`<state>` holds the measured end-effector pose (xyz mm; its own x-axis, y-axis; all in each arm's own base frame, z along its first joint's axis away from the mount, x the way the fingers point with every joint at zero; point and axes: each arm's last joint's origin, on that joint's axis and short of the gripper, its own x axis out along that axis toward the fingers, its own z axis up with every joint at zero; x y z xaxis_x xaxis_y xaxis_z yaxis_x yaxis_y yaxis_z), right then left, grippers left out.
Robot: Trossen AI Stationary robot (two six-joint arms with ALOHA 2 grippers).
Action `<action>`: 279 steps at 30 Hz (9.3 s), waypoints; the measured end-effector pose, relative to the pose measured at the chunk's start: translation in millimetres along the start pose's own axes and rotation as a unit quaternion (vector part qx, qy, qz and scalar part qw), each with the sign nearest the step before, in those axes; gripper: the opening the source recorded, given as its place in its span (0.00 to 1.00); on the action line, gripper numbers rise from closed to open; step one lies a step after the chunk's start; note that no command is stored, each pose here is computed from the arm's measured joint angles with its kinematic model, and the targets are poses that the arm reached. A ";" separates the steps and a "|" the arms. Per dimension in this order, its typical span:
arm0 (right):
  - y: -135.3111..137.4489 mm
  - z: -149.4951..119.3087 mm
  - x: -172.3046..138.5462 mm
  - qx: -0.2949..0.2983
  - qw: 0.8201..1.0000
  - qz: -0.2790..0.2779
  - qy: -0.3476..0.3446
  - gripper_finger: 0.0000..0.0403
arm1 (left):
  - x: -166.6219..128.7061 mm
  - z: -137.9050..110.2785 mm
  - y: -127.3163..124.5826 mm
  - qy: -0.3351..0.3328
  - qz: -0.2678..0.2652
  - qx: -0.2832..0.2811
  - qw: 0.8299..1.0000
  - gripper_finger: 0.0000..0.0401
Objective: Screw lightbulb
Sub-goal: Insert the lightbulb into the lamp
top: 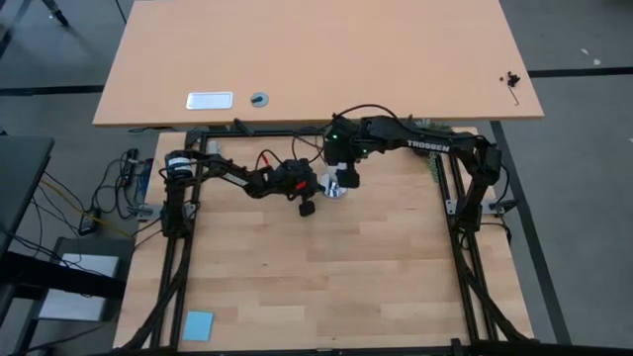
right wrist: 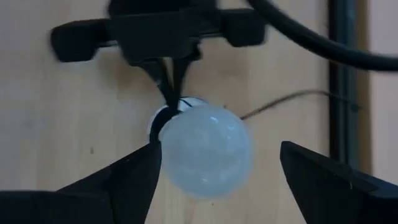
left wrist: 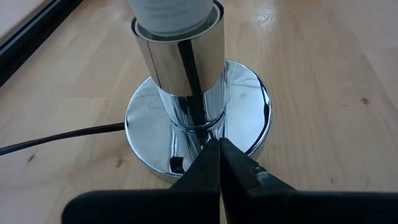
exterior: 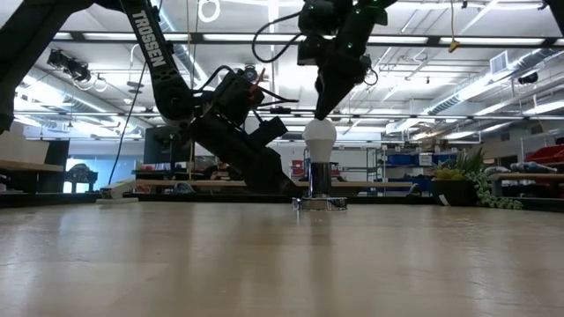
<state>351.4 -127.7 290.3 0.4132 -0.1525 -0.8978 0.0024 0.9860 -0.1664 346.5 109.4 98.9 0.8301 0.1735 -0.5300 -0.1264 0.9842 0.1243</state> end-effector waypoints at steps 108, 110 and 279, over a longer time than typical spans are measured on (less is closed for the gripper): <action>-1.0 -0.2 19.9 0.273 0.961 0.001 0.043 0.73 | 0.0 -0.2 -0.2 0.000 -0.006 0.000 1.000 0.00; -0.7 -0.2 20.0 0.328 0.944 -0.001 0.043 0.73 | 0.0 -0.2 -0.2 0.000 -0.005 0.000 1.000 0.00; -5.2 23.5 5.6 0.307 0.951 0.005 0.045 0.74 | 0.0 -0.1 -0.4 -0.001 -0.007 0.000 1.000 0.00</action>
<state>375.2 -132.1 295.8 0.3364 -0.1217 -0.9338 0.5423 0.8357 0.0865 346.5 109.0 98.7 0.8323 0.1604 -0.5306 -0.1154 0.9864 0.1171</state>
